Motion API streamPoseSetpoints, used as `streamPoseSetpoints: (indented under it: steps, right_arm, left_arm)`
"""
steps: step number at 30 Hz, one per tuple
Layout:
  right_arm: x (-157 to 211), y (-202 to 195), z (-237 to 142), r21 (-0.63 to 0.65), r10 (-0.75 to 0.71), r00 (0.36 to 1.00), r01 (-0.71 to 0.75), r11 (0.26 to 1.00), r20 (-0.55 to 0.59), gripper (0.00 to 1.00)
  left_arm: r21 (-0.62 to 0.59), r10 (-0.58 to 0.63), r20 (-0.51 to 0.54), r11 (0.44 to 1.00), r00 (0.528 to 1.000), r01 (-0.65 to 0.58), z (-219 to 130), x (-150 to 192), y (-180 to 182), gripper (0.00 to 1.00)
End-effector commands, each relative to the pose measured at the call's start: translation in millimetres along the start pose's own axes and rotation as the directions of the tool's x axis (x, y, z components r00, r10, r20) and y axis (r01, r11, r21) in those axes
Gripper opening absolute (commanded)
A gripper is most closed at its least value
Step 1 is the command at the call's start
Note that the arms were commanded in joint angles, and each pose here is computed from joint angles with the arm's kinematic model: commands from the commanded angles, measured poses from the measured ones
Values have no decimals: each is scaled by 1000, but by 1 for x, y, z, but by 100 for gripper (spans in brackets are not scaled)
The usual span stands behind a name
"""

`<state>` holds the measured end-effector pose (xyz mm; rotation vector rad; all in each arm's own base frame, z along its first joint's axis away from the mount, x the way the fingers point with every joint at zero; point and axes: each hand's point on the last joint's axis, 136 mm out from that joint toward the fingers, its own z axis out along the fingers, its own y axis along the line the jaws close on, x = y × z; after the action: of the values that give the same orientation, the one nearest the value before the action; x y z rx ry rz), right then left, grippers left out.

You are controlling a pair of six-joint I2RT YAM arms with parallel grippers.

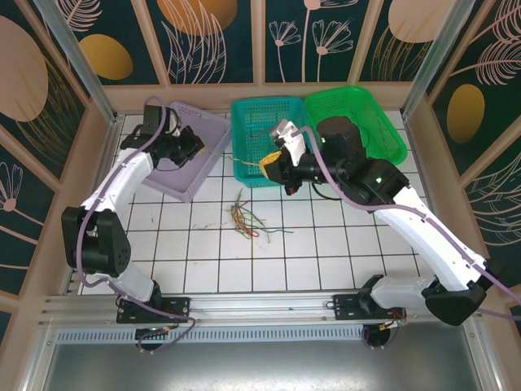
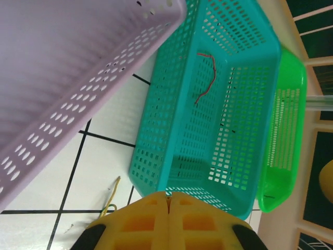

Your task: Untangle the cables

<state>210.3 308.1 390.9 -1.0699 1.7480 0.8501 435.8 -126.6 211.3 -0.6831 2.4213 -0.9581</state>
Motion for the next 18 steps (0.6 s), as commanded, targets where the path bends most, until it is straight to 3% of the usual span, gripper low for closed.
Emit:
streamPoseSetpoints:
  steps: [1,13,18]
  right_arm:
    - [-22,31,-19,-60,-104,990,110,992,95,0]
    - [57,32,15,-47,-81,993,77,996,-85,0]
    - [63,27,44,-51,18,995,-23,998,-96,0]
  left_arm:
    - [-193,-64,169,976,983,96,-5,-55,60,0]
    - [-182,-106,278,970,955,161,-23,-113,65,0]
    - [-125,-77,337,984,938,125,-32,-136,51,0]
